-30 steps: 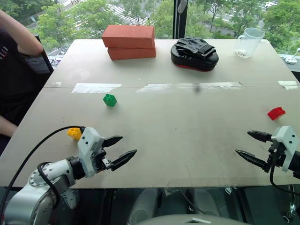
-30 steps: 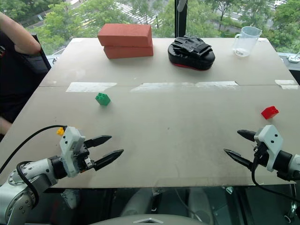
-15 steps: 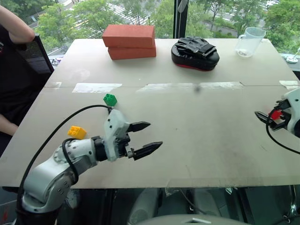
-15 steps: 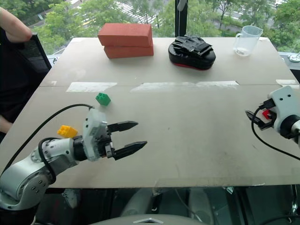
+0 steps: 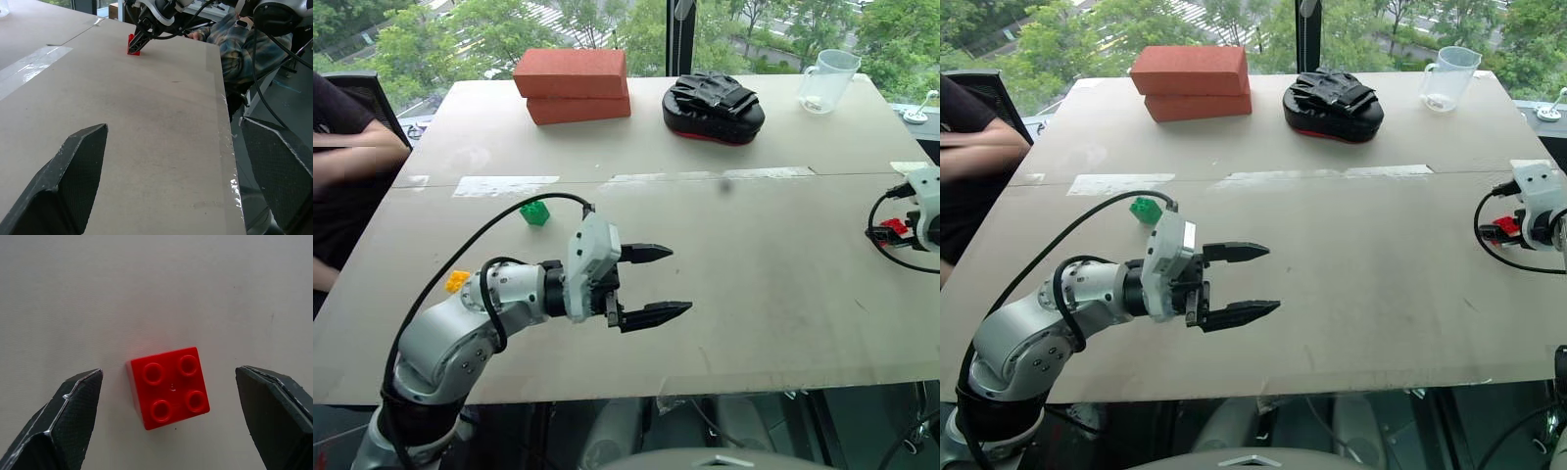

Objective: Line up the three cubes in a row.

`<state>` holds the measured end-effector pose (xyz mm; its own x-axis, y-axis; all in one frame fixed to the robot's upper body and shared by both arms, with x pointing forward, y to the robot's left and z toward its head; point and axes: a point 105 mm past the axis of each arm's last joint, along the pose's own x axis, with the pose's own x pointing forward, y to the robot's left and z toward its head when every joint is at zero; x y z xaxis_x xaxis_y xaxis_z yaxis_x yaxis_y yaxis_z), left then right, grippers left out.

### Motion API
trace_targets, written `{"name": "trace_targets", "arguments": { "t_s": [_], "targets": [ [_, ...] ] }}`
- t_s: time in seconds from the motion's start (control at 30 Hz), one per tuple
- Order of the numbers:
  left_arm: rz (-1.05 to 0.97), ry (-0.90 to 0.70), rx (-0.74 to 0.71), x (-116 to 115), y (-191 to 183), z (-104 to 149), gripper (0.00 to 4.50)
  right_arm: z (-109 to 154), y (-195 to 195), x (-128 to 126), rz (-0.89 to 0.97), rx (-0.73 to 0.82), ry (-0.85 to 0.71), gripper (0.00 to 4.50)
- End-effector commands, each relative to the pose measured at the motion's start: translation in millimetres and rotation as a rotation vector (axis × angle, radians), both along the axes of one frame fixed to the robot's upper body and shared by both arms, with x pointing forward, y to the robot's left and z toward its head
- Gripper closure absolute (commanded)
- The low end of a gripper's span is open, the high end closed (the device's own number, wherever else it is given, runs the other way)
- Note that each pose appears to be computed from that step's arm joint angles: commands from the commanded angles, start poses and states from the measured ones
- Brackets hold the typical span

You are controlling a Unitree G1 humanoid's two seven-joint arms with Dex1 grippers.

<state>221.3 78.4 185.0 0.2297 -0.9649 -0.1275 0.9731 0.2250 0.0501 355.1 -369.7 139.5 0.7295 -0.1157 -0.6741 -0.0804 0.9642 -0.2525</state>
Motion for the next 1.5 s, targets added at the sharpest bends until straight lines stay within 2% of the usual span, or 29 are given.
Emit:
{"name": "trace_targets", "arguments": {
  "t_s": [0.03, 0.07, 0.17, 0.27, 0.33, 0.4, 0.47, 0.53, 0.6, 0.63, 0.7, 0.77, 0.9, 1.03, 1.23, 1.5],
  "targets": [
    [-0.002, -0.049, -0.019, -5, 0, 6, 0.08, 11, -1, 7, 0.017, -0.011, -0.024, 0.00],
    [0.002, -0.051, -0.021, -5, 0, 6, 0.08, 9, -1, 8, 0.018, -0.011, -0.017, 0.00],
    [0.010, -0.052, -0.028, -5, 2, 5, 0.00, 6, -1, 11, 0.025, -0.006, -0.012, 0.80],
    [0.017, -0.049, -0.033, -5, 5, 4, 0.00, 6, 0, 13, 0.041, -0.004, -0.009, 2.36],
    [0.020, -0.046, -0.036, -5, 6, 3, 0.00, 6, 0, 12, 0.058, -0.003, -0.003, 3.05],
    [0.025, -0.044, -0.039, -6, 6, 3, 0.00, 11, 9, 13, 0.140, 0.016, -0.024, 3.11],
    [0.036, -0.042, -0.037, -6, 9, 1, 0.00, 29, 43, 17, 0.345, 0.076, -0.102, 3.11],
    [0.043, -0.043, -0.034, -6, 12, 1, 0.00, 41, 67, 15, 0.471, 0.116, -0.151, 3.11],
    [0.071, -0.041, -0.034, -5, 17, 1, 0.00, 58, 109, 11, 0.674, 0.160, -0.239, 3.11],
    [0.095, -0.034, -0.030, -5, 22, -1, 0.00, 61, 144, 7, 0.827, 0.154, -0.235, 3.11],
    [0.149, -0.013, -0.019, -6, 33, -4, 0.00, 56, 215, 1, 1.118, 0.139, -0.178, 3.11],
    [0.171, -0.005, 0.001, -8, 40, -7, 0.00, 51, 249, 2, 1.245, 0.100, -0.138, 3.11],
    [0.194, -0.008, 0.024, -8, 47, -6, 0.00, 40, 280, 14, 1.334, 0.012, -0.066, 3.11],
    [0.200, -0.010, 0.045, -8, 51, -4, 0.00, 34, 294, 22, 1.371, -0.061, -0.019, 3.11],
    [0.210, -0.007, 0.060, -10, 52, -4, 0.00, 25, 298, 26, 1.414, -0.118, 0.030, 3.11],
    [0.217, -0.002, 0.067, -11, 53, -7, 0.00, 16, 299, 28, 1.428, -0.115, 0.068, 3.11]
  ]
}}
